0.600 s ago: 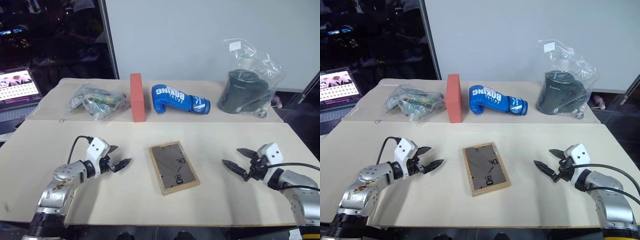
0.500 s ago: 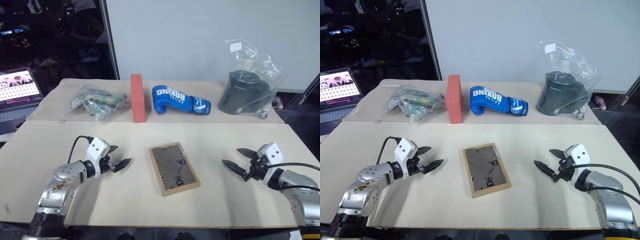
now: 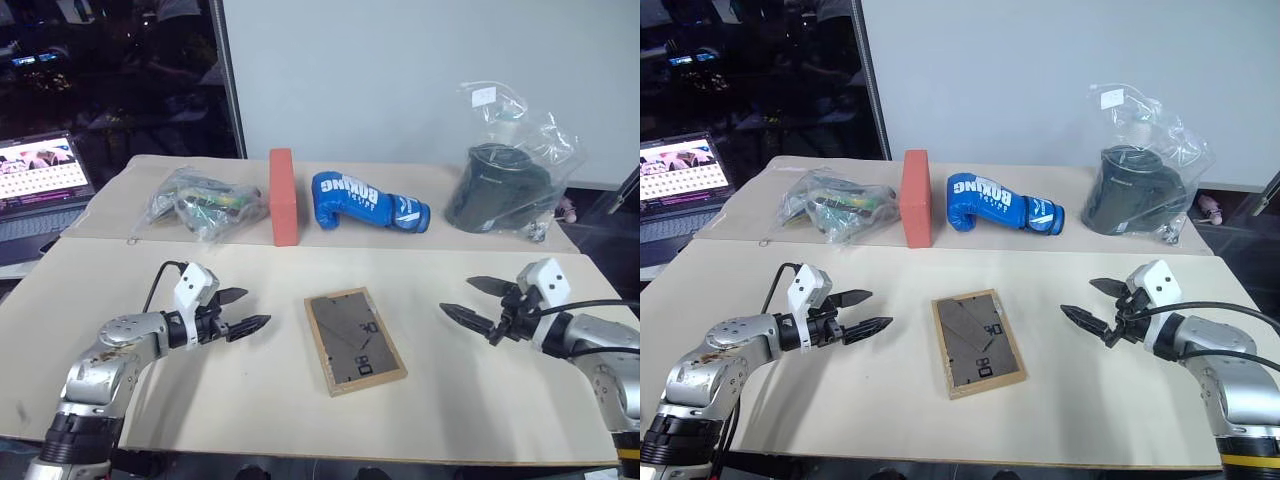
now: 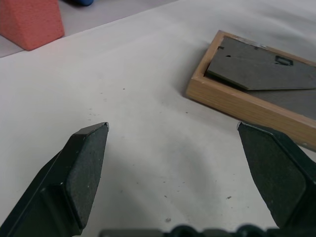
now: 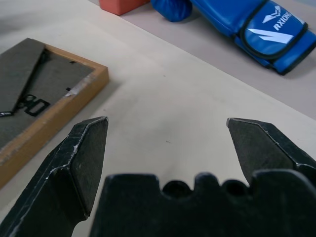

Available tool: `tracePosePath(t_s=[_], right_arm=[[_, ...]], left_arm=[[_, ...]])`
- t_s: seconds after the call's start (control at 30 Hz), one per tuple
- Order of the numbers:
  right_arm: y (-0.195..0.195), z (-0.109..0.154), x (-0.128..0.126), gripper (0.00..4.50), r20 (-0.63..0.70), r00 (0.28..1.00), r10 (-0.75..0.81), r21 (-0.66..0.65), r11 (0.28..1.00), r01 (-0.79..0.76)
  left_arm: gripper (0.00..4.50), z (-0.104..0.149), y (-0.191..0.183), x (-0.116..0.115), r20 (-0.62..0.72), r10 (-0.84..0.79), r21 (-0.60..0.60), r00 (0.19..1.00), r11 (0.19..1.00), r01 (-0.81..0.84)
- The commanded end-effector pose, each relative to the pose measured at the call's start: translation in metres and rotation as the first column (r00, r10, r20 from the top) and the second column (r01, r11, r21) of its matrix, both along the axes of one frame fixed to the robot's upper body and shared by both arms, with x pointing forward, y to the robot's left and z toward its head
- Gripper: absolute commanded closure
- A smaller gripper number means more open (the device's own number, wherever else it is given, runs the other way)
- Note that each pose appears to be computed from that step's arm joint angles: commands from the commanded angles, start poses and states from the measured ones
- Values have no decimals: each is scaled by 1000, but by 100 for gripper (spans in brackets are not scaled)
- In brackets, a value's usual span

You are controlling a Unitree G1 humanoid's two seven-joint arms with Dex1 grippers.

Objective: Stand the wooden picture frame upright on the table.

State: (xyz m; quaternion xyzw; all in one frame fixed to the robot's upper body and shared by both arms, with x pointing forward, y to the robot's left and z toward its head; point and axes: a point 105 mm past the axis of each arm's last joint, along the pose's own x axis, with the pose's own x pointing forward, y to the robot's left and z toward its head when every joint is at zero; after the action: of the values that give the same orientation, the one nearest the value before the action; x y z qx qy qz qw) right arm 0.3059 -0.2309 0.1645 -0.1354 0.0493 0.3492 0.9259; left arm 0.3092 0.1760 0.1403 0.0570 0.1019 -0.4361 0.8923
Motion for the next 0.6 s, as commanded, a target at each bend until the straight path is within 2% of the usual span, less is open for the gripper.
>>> tracePosePath(t_s=[0.03,0.13,0.27,0.3,0.33,0.4,0.43,0.5,0.53,0.6], right_arm=[[15,17,-12,1,5,993,120,-16,993,-120],[23,18,-19,1,-46,982,184,-27,982,-185],[22,19,-16,1,-64,981,183,-47,981,-186],[20,19,-13,26,-68,982,174,-60,982,-178],[18,17,-10,53,-76,984,162,-79,983,-168],[15,11,-4,106,-78,986,148,-150,976,-159],[14,7,0,149,-77,987,143,-184,971,-154],[18,1,10,204,-73,986,150,-221,962,-162],[23,-1,15,251,-73,984,164,-226,958,-177],[31,-7,21,321,-87,977,194,-238,949,-209]], left_arm=[[0,20,-10,-17,-17,-122,-64,992,991,120],[0,25,-15,-23,-57,-161,-108,985,982,155],[0,29,-16,-23,-53,-157,-119,986,982,150],[52,29,-17,-23,-58,-152,-121,987,982,144],[75,27,-17,-24,-60,-155,-107,986,983,148],[149,15,-20,-24,-88,-149,-46,985,988,145],[192,8,-21,-21,-98,-131,-7,986,991,131],[253,-7,-29,-18,-122,-120,60,985,990,128],[305,-13,-35,-19,-132,-132,82,982,986,144],[377,-22,-44,-19,-144,-151,112,978,980,168]])
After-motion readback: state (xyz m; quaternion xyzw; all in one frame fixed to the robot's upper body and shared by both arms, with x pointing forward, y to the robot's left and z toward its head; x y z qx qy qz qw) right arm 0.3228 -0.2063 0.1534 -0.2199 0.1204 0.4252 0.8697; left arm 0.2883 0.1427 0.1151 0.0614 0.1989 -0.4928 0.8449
